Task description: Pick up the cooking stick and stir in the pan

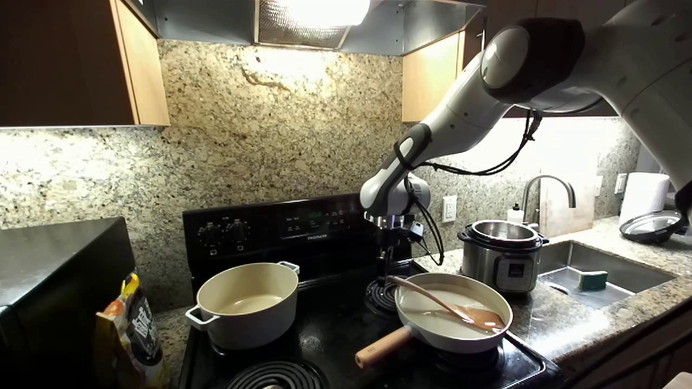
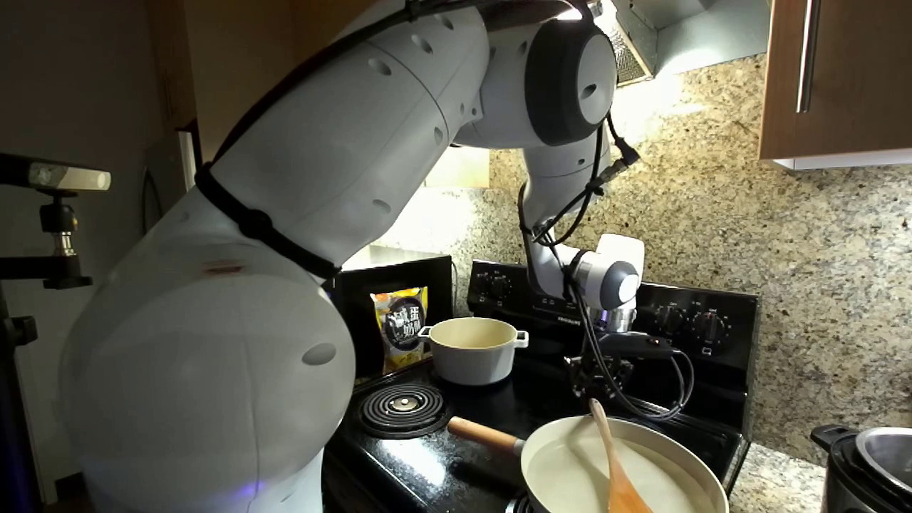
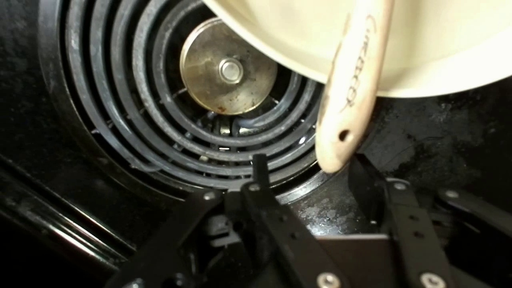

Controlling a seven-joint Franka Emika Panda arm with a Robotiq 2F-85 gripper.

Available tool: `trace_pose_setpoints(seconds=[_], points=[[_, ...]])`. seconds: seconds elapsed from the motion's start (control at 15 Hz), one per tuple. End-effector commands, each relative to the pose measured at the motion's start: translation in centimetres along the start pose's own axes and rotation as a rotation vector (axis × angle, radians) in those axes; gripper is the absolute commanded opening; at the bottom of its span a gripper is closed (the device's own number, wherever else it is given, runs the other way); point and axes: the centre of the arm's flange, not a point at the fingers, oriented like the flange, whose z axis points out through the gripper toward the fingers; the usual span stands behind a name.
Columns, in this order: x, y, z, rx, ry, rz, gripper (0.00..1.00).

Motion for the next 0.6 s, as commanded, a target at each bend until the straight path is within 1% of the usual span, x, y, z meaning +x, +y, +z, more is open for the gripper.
trace_pose_setpoints(seconds=[0.0, 0.13, 0.53], points=[[-1.3, -1.8, -1.6, -0.029, -0.011, 0.026, 0.87], [-1.6, -1.7, -1.5, -0.023, -0.017, 0.029, 0.99], [-2.3, -1.3, -0.7, -0.012, -0.02, 0.026, 1.0]])
